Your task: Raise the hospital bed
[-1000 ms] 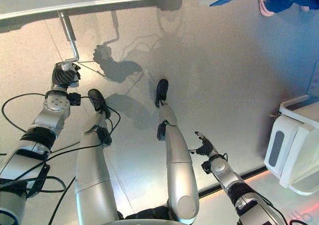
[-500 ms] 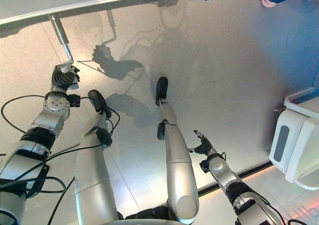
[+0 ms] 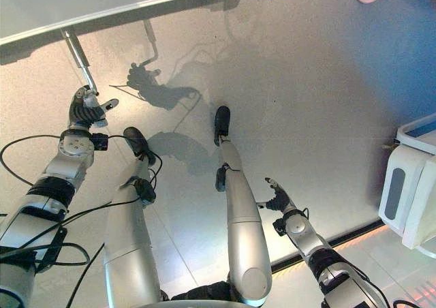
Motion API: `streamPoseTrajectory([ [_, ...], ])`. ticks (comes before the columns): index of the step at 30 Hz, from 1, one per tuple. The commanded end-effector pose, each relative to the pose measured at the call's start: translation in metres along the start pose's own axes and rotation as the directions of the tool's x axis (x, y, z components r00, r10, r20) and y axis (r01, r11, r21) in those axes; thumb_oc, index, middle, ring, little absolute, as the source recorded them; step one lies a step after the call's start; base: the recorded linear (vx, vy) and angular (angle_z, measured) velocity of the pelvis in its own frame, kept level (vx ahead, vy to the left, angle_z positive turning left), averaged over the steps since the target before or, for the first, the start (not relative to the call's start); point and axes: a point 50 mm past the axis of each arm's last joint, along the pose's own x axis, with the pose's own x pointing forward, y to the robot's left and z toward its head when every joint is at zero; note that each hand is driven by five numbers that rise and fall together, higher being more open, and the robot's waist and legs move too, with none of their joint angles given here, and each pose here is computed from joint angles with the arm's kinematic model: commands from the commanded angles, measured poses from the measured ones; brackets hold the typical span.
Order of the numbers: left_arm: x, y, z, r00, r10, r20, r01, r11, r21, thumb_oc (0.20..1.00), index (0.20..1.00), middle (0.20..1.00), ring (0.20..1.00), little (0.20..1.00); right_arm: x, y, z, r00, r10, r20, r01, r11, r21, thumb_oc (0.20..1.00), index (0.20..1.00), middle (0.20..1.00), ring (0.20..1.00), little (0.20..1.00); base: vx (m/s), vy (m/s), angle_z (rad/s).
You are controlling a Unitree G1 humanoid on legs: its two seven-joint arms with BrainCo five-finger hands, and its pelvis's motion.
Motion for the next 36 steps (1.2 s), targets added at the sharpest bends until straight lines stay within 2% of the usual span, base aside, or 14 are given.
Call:
streamPoseTrajectory([
  [1, -0.005, 0.017, -0.017, 0.998, 0.049, -0.040, -0.048, 0.999, 0.025, 1.000, 1.000, 1.000, 1.000, 1.000, -0.008, -0.007, -0.011, 1.000, -0.009, -0.020, 0.008, 1.000, -0.027, 1.000, 1.000, 1.000, 1.000, 1.000, -0.02, -0.046, -0.03],
  [10, -0.020, 0.001, -0.045, 0.992, -0.013, -0.125, 0.015, 1.000, 0.012, 1.000, 1.000, 1.000, 1.000, 1.000, -0.012, -0.010, -0.019, 0.998, -0.027, -0.052, 0.026, 0.999, -0.023, 1.000, 1.000, 1.000, 1.000, 1.000, -0.04, -0.070, -0.02],
  [17, -0.051, -0.024, -0.088, 0.960, -0.100, -0.263, 0.093, 0.995, -0.042, 1.000, 1.000, 1.000, 1.000, 1.000, -0.017, -0.011, -0.036, 0.990, -0.044, -0.131, 0.043, 0.999, -0.010, 1.000, 1.000, 1.000, 1.000, 1.000, -0.03, -0.023, 0.05],
  [20, -0.084, -0.044, -0.124, 0.907, -0.166, -0.387, 0.132, 0.985, -0.112, 1.000, 1.000, 1.000, 1.000, 1.000, -0.015, -0.014, -0.042, 0.982, -0.058, -0.181, 0.060, 0.998, 0.001, 1.000, 1.000, 1.000, 1.000, 1.000, -0.03, -0.002, 0.07],
  [21, -0.084, -0.044, -0.124, 0.907, -0.166, -0.388, 0.133, 0.985, -0.112, 1.000, 1.000, 1.000, 1.000, 1.000, -0.015, -0.014, -0.042, 0.982, -0.058, -0.181, 0.059, 0.998, 0.001, 1.000, 1.000, 1.000, 1.000, 1.000, -0.03, 0.017, 0.13],
  [26, -0.140, -0.066, -0.167, 0.804, -0.291, -0.518, 0.268, 0.956, -0.122, 1.000, 1.000, 1.000, 1.000, 1.000, -0.022, -0.020, -0.060, 0.961, -0.062, -0.270, 0.060, 0.998, -0.017, 1.000, 1.000, 1.000, 1.000, 1.000, 0.05, 0.028, 0.05],
  [29, -0.170, -0.065, -0.188, 0.743, -0.316, -0.590, 0.277, 0.948, -0.159, 1.000, 1.000, 1.000, 1.000, 1.000, -0.032, -0.022, -0.079, 0.935, -0.065, -0.349, 0.065, 0.998, -0.010, 1.000, 1.000, 1.000, 1.000, 1.000, 0.07, 0.025, 0.09],
  [30, -0.170, -0.065, -0.188, 0.743, -0.316, -0.589, 0.277, 0.948, -0.159, 1.000, 1.000, 1.000, 1.000, 1.000, -0.032, -0.023, -0.078, 0.935, -0.065, -0.349, 0.066, 0.998, -0.010, 1.000, 1.000, 1.000, 1.000, 1.000, 0.05, 0.027, 0.09],
  [31, -0.184, -0.065, -0.199, 0.704, -0.323, -0.632, 0.277, 0.945, -0.174, 1.000, 1.000, 1.000, 1.000, 1.000, -0.035, -0.023, -0.084, 0.924, -0.066, -0.378, 0.071, 0.997, 0.001, 1.000, 1.000, 1.000, 1.000, 1.000, 0.03, 0.007, 0.03],
  [36, -0.210, -0.064, -0.215, 0.629, -0.333, -0.703, 0.302, 0.937, -0.174, 1.000, 1.000, 1.000, 1.000, 1.000, -0.045, -0.016, -0.099, 0.898, -0.045, -0.437, 0.056, 0.998, 0.012, 1.000, 1.000, 1.000, 1.000, 1.000, 0.06, 0.000, 0.01],
])
